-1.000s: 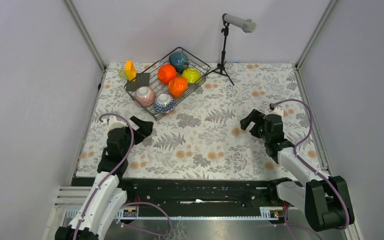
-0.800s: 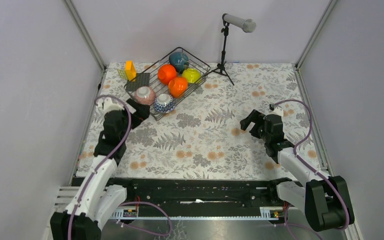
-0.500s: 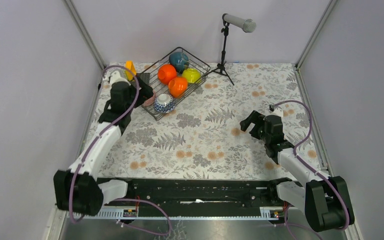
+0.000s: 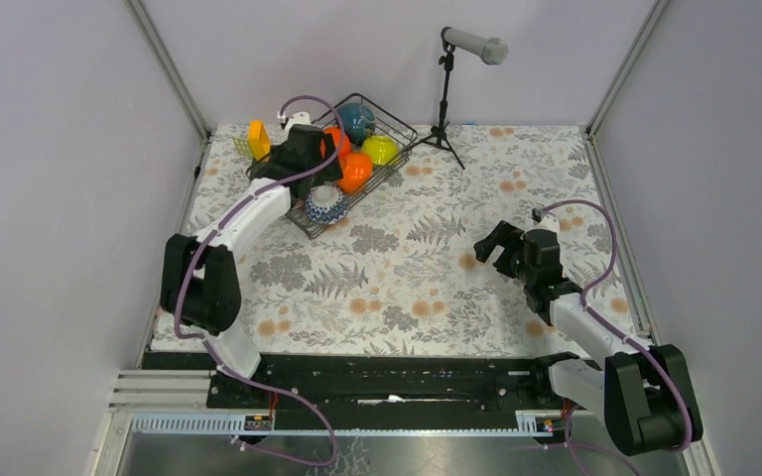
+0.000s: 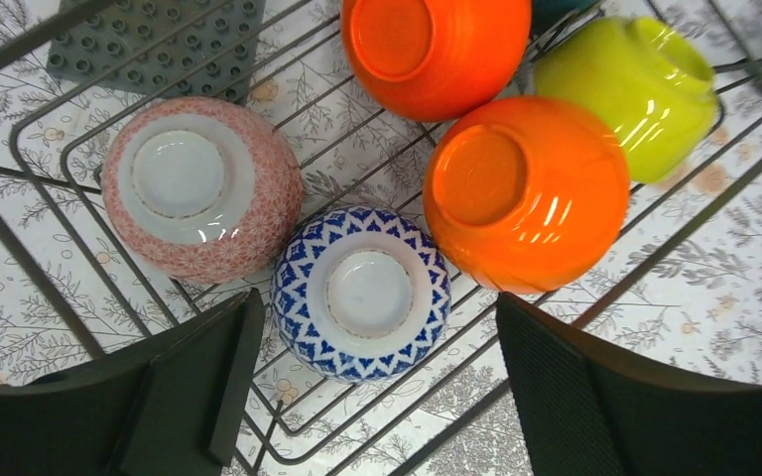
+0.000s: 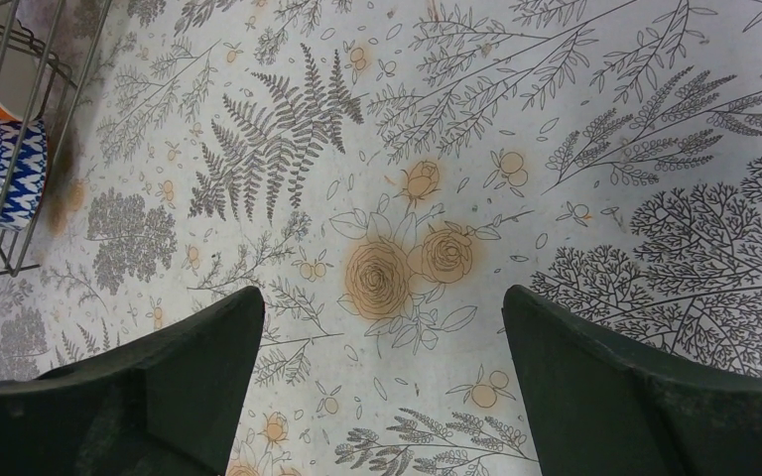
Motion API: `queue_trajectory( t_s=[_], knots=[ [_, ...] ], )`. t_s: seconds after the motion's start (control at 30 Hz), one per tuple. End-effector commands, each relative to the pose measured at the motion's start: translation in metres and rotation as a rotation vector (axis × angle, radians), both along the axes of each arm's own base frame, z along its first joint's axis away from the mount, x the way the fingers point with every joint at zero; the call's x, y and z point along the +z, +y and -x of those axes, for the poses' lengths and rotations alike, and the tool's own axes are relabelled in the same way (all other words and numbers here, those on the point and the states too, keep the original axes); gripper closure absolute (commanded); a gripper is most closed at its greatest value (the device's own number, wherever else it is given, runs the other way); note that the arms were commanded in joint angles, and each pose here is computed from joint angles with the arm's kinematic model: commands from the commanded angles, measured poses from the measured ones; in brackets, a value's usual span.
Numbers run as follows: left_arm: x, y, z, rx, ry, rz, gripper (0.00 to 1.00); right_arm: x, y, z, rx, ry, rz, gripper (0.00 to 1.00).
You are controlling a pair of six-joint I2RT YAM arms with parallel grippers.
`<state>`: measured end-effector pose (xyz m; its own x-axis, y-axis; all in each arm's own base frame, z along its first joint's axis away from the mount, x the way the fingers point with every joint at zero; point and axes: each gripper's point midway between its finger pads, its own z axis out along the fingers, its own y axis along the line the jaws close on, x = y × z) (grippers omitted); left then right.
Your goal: Unload the bowls from the dish rack
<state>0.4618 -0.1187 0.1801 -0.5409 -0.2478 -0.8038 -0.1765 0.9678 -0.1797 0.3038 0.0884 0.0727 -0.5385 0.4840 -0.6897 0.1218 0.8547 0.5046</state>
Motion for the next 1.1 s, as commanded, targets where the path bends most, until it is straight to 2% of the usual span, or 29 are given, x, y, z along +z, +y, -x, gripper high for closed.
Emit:
queue_trajectory(
  t_s=[0.0, 0.17, 0.37, 0.6, 0.87, 1.07],
  knots=[
    [0.012, -0.005, -0.018, -0.027, -0.019, -0.068, 0.04, 0.007, 0.006, -0.006, 0.022, -0.028, -0.02, 0.04],
    [0.015, -0.04, -0.03, -0.167, -0.056, -0.048, 0.01, 0.007, 0.007, -0.006, 0.023, -0.031, -0.021, 0.04],
    [0.012, -0.07, -0.047, -0.222, -0.06, -0.062, 0.01, 0.008, 0.006, -0.006, 0.022, -0.033, -0.018, 0.03],
    [0.008, -0.083, -0.07, -0.156, -0.053, -0.144, 0.01, 0.008, 0.008, -0.006, 0.027, -0.033, -0.024, 0.03],
    [-0.003, -0.085, -0.085, -0.011, -0.048, -0.371, 0.01, 0.005, 0.009, -0.007, 0.033, -0.022, -0.031, 0.04],
    [-0.01, -0.089, -0.092, 0.0, -0.045, -0.371, 0.01, 0.005, 0.01, -0.008, 0.032, -0.02, -0.033, 0.04]
  ],
)
